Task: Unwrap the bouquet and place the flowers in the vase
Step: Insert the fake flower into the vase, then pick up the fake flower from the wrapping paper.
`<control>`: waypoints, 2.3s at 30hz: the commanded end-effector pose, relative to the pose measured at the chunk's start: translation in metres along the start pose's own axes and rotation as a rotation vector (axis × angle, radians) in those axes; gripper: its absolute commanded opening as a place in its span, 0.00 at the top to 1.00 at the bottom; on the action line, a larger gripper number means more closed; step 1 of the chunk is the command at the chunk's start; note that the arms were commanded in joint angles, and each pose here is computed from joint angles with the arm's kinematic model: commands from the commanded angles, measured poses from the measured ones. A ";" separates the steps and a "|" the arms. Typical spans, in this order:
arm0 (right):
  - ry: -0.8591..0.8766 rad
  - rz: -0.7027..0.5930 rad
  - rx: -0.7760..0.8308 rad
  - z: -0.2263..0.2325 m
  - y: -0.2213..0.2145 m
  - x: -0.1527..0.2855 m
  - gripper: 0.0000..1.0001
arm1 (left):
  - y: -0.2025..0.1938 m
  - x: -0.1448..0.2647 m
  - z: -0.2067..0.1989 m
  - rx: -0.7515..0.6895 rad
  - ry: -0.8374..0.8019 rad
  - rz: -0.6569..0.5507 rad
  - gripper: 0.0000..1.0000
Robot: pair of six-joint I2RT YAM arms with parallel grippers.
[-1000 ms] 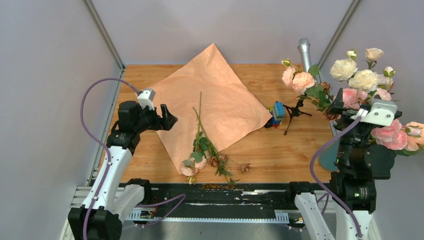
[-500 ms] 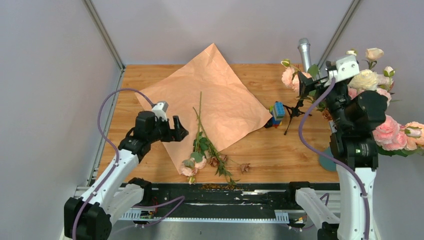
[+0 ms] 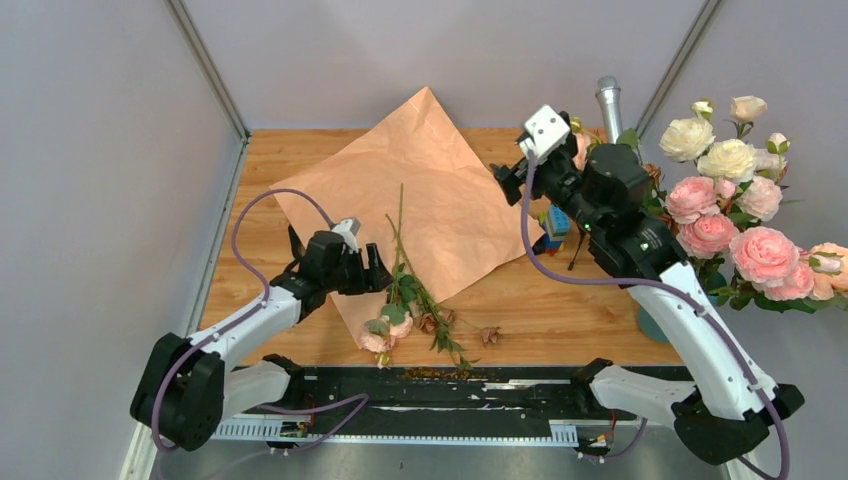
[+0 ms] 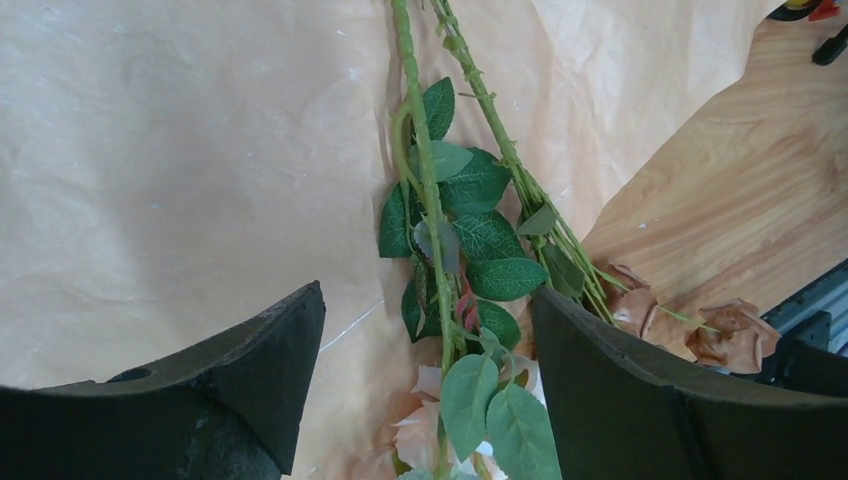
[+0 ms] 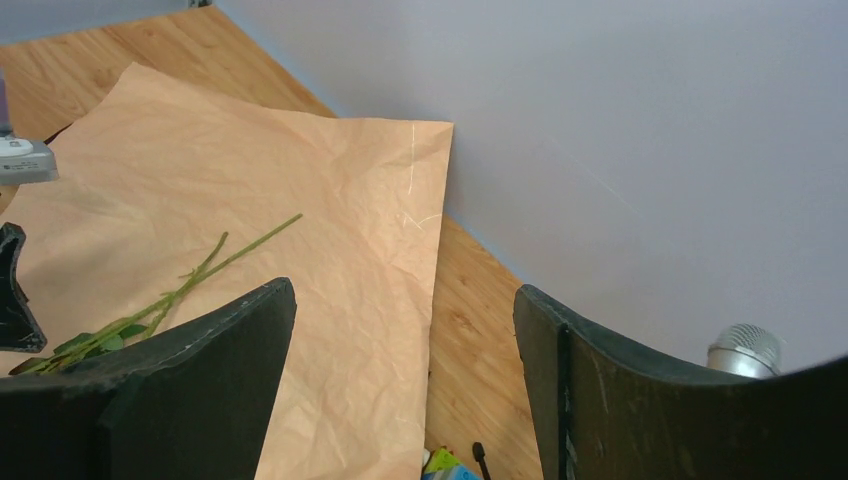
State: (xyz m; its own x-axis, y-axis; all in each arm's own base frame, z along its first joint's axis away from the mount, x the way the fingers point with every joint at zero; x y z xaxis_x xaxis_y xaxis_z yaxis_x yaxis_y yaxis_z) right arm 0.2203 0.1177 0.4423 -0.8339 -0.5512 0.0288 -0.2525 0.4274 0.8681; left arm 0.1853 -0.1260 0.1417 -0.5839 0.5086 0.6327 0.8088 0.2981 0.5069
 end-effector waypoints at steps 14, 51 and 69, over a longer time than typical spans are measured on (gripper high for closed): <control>0.077 -0.061 -0.033 0.046 -0.014 -0.048 0.19 | -0.017 -0.047 -0.012 0.014 0.092 0.096 0.40; 0.590 0.497 -0.530 0.261 -0.176 -0.182 0.40 | 0.027 -0.008 -0.006 -0.072 0.244 -0.034 1.00; 0.408 0.463 -0.444 0.231 -0.169 -0.193 0.37 | 0.087 0.072 0.013 -0.073 0.395 -0.245 1.00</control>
State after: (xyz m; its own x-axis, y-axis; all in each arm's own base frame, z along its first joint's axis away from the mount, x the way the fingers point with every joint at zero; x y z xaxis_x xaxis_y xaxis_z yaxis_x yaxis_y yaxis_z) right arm 0.2998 0.3232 0.1242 -0.4375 -0.6060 0.6643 0.4845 0.4635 0.7419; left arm 0.2145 -0.0609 0.1886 -0.6840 0.0835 0.7247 0.7011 0.3498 0.6214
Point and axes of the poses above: each gripper's point midway between its finger pads, its own x axis back along the fingers, its own z axis along the line the jaws close on, y = z × x, the point moved 10 cm from there along x, back along the fingers, and after that the axes turned 7 degrees about x, right-handed, at the moved point
